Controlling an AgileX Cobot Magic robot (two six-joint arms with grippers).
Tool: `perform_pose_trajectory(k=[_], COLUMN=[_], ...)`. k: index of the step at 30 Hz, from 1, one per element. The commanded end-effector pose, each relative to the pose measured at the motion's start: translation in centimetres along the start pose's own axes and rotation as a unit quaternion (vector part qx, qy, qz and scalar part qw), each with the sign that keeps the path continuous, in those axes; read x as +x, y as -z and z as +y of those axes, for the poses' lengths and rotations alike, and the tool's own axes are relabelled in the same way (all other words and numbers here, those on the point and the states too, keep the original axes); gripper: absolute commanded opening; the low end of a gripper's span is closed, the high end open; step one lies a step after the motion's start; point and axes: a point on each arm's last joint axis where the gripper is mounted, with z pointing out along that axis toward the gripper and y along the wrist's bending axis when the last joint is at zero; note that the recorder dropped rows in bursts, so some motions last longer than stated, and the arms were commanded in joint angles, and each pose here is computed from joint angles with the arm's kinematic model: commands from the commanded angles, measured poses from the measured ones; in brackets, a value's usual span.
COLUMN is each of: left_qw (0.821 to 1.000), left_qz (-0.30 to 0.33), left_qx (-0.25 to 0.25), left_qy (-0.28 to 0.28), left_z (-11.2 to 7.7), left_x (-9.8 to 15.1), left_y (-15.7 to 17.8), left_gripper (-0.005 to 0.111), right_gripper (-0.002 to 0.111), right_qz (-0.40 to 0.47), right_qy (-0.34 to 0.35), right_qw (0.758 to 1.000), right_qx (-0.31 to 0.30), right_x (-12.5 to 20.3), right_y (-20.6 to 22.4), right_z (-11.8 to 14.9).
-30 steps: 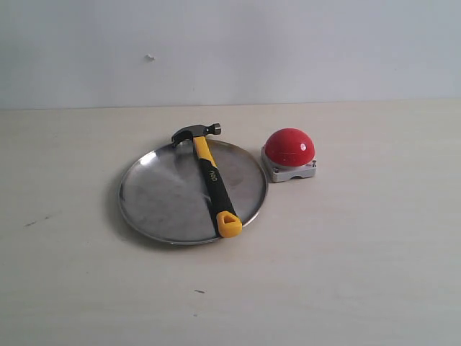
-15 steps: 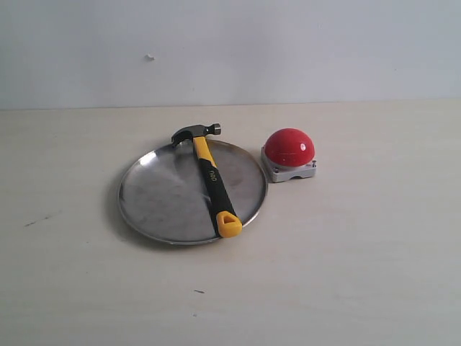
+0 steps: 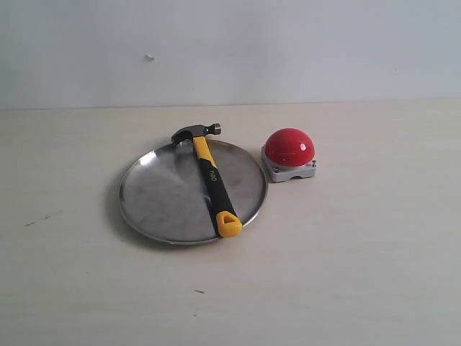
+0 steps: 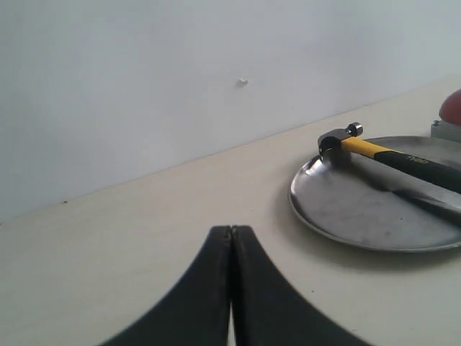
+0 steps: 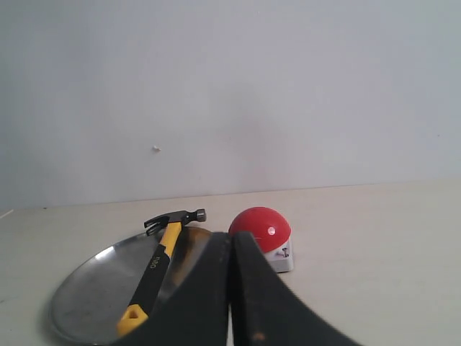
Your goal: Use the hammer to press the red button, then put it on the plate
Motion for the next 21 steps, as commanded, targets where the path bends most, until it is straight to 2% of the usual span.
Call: perform_pose_trajectory(k=[1, 10, 12, 14, 21], left_qw=[1.000, 1.000, 1.000, 1.000, 1.000], left_qz=[-0.004, -0.004, -0.004, -0.004, -0.003], left_qx=[-0.001, -0.001, -0.001, -0.001, -0.001], left_qy=[-0.001, -0.001, -0.001, -0.001, -0.001], left_z=[0.0, 0.0, 0.0, 0.0, 0.0], left_x=[-0.1, -0.1, -0.1, -0.1, 0.0], left_y=[0.1, 0.1, 0.1, 0.1, 0.1], left_gripper=[0.000, 0.000, 0.000, 0.000, 0.000], right_gripper=[0.000, 0.000, 0.000, 0.000, 0.000], right_qz=[-0.004, -0.004, -0.003, -0.002, -0.005], right_qy=[0.002, 0.002, 0.035, 0.073, 0.132], right_qw=[1.000, 1.000, 0.999, 0.997, 0.986], right_qx=[0.001, 0.001, 0.003, 0.019, 0.102], right_x=[0.1, 0.1, 0.1, 0.1, 0.0], right_y=[0.0, 0.0, 0.0, 0.0, 0.1], right_z=[0.0, 0.0, -0.1, -0.3, -1.2])
